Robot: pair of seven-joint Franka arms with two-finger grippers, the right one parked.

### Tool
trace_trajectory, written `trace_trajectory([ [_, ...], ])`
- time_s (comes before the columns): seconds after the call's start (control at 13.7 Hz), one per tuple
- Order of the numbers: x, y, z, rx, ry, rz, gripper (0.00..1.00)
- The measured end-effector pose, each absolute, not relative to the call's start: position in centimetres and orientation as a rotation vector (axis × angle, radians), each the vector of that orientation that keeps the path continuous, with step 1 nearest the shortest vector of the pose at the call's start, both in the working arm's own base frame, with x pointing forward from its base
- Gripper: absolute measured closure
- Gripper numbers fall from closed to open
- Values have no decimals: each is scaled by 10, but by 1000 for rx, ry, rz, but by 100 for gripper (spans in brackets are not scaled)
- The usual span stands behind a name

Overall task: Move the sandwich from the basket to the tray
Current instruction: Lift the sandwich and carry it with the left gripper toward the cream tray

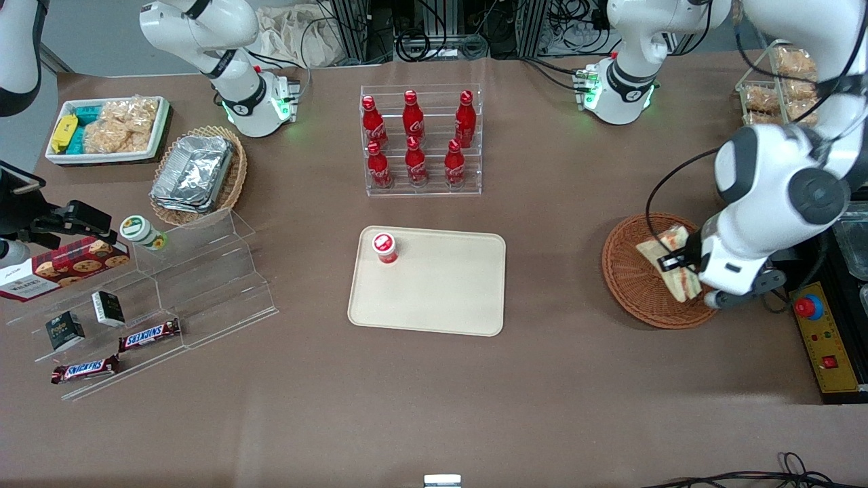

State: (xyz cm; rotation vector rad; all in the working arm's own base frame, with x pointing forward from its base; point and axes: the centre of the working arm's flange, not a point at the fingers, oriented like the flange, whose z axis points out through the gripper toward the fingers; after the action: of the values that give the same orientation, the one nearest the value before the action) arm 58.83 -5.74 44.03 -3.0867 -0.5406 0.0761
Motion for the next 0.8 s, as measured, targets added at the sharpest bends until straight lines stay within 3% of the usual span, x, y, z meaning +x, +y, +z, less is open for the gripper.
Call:
trace_trajectory([
  [0.44, 561, -128, 596, -3108, -410, 84, 72],
  [0.8, 509, -262, 628, -3115, -316, 49, 74],
])
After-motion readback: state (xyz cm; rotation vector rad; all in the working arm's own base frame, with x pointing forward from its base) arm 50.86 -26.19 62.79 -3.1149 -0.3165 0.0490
